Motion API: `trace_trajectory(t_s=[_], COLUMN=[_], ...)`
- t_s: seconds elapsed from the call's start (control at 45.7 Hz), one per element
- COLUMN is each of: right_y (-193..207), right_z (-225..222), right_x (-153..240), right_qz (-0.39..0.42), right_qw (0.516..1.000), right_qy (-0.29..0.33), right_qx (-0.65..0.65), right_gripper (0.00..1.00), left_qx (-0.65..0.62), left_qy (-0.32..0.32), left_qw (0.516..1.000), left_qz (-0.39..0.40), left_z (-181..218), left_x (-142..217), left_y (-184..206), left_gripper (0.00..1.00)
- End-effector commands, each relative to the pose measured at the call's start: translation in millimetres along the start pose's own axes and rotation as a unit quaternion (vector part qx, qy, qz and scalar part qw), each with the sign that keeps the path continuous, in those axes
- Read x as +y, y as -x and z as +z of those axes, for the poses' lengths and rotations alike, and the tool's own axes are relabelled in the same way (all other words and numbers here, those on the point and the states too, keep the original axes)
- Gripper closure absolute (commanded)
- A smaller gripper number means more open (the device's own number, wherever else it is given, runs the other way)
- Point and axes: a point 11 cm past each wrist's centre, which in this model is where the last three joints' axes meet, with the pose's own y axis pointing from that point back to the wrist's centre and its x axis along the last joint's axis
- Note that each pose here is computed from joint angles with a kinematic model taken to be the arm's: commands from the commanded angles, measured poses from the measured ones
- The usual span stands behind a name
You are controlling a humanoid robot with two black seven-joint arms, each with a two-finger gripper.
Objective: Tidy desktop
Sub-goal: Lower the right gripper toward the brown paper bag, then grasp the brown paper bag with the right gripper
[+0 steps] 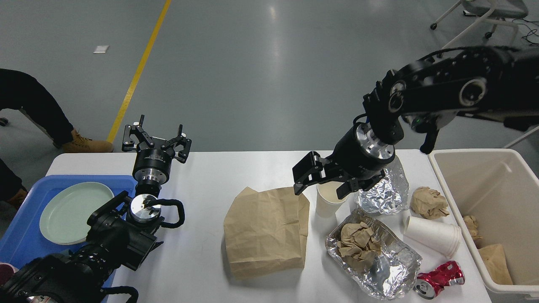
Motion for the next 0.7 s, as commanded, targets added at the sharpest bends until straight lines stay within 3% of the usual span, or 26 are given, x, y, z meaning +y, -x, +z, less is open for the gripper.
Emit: trace_trajectory(t_s=[0.0, 0.329, 0.679], right_y=[6, 36, 21], right_z=[-13, -27, 0], right_x=[-36, -88, -123], right_qz=[0.028, -0.004, 0.026], right_qw=[0.999, 0.999, 0.999], right_qy=[-0.016, -0.018, -0.029], right_qx=[0.006, 0.030, -0.035], right_gripper=[0.00, 0.00, 0.00], left_qx=[0.000, 0.000, 0.000], left_qy=[0.000, 0.000, 0.000], left_qw=[1.000, 1.000, 1.000], left_qz=[0.000, 0.000, 0.000], left_z=[0, 0, 0], left_x=[0, 0, 0], left_y=[0, 0, 0], left_gripper=[0.03, 0.03, 0.03])
